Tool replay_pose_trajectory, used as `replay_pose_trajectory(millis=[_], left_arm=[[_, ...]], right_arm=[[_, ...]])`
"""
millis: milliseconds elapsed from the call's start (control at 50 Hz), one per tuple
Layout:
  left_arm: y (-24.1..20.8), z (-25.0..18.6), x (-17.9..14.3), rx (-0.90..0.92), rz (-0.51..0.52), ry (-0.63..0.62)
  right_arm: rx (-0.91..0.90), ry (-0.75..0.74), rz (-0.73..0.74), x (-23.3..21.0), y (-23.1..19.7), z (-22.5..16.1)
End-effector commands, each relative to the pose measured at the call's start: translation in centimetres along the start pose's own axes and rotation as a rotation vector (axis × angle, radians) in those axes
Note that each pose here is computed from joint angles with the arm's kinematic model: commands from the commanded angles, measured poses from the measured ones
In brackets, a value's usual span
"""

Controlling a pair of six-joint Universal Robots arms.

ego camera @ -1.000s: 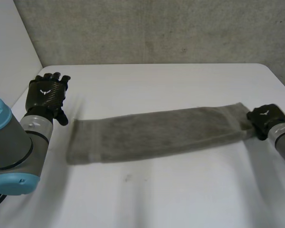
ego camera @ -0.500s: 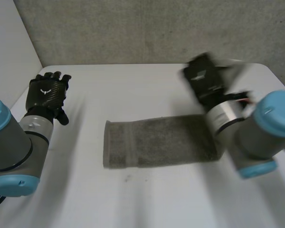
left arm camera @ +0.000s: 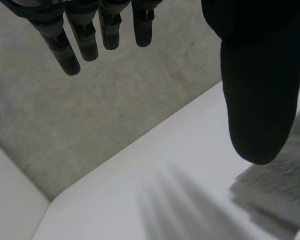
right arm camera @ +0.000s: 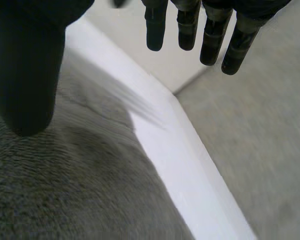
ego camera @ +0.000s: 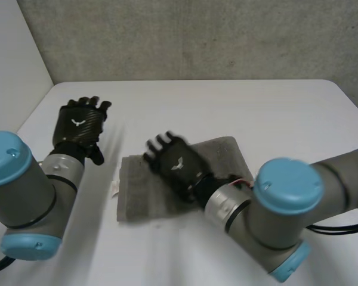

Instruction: Fold the laundry

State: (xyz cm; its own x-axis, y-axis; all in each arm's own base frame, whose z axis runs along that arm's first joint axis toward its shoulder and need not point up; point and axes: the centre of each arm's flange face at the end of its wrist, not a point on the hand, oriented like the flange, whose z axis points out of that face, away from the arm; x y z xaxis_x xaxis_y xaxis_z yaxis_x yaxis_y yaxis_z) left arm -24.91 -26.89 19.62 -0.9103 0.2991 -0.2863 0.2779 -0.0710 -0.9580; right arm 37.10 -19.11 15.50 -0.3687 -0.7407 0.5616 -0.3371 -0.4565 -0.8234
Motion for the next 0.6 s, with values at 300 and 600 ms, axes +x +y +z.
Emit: replay_pose_trajectory(millis=[300, 600], left_arm=[[5.2, -1.9, 7.5, -0.212, 0.090, 0.227], [-0.2, -3.4, 5.5, -0.086, 0.052, 0.184]], right_arm=[[-0.469, 0.218, 0.529, 7.4, 8.6, -7.1], [-0.451, 0.383, 0.095, 11.0, 8.4, -5.5]])
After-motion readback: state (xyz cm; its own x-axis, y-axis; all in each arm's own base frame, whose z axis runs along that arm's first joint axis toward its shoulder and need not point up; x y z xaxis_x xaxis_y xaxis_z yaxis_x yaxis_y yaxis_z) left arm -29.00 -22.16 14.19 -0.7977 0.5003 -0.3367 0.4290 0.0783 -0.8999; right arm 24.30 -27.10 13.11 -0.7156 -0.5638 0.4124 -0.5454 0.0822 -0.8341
